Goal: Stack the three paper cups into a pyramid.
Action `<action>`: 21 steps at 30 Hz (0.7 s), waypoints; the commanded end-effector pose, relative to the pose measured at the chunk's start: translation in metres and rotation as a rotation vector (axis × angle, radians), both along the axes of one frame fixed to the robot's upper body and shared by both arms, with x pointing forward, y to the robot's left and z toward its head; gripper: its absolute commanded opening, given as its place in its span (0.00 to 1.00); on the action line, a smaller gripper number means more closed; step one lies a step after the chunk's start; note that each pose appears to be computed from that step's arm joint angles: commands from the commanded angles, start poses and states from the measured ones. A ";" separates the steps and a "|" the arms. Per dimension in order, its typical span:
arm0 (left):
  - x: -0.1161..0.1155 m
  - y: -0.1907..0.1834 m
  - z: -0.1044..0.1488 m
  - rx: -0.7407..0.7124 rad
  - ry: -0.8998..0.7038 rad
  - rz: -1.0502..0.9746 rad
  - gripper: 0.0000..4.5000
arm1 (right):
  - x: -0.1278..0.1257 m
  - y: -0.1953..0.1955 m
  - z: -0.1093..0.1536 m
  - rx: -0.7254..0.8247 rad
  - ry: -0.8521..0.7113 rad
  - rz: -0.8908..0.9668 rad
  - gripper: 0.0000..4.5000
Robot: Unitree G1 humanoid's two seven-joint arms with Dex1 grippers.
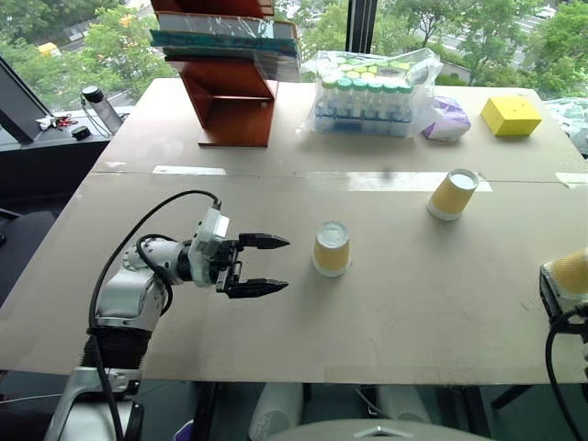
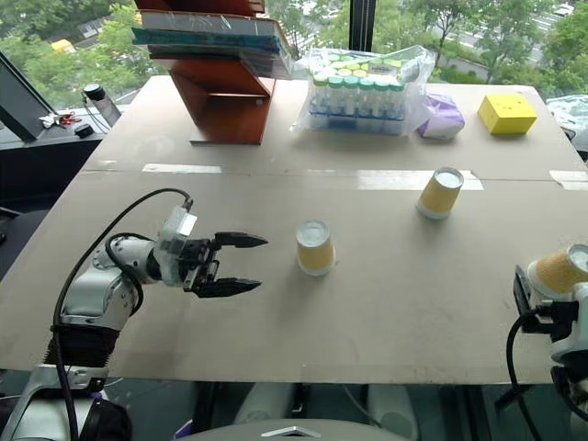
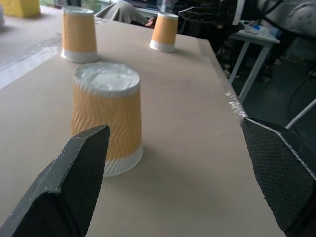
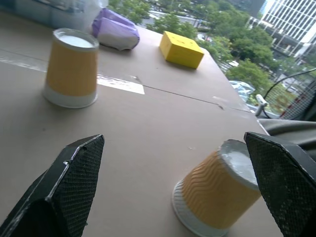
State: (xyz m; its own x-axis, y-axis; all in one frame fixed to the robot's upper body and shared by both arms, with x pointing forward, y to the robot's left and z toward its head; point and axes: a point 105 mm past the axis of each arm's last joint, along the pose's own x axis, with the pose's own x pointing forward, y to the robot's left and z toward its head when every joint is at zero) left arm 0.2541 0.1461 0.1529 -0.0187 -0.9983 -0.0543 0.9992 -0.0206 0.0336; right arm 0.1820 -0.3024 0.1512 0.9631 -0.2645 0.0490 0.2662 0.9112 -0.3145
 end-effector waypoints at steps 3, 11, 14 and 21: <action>-0.021 -0.032 0.047 -0.073 -0.052 -0.126 0.97 | 0.010 -0.026 0.002 0.006 0.004 -0.124 1.00; -0.021 -0.060 0.077 -0.106 -0.076 -0.113 0.97 | 0.029 -0.060 -0.001 0.154 -0.023 -0.274 1.00; -0.022 -0.064 0.081 -0.114 -0.075 -0.102 0.97 | 0.031 -0.065 -0.006 0.203 -0.018 -0.297 1.00; -0.022 -0.068 0.083 -0.118 -0.078 -0.078 0.97 | 0.035 -0.066 -0.019 0.294 0.011 -0.269 1.00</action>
State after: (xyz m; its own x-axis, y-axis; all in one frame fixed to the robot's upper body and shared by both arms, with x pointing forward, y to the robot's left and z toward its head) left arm 0.2388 0.0829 0.2274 -0.0695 -0.9961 0.0540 0.9947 -0.0651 0.0790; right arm 0.2217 -0.3619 0.1258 0.8660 -0.4906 -0.0966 0.4869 0.8713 -0.0603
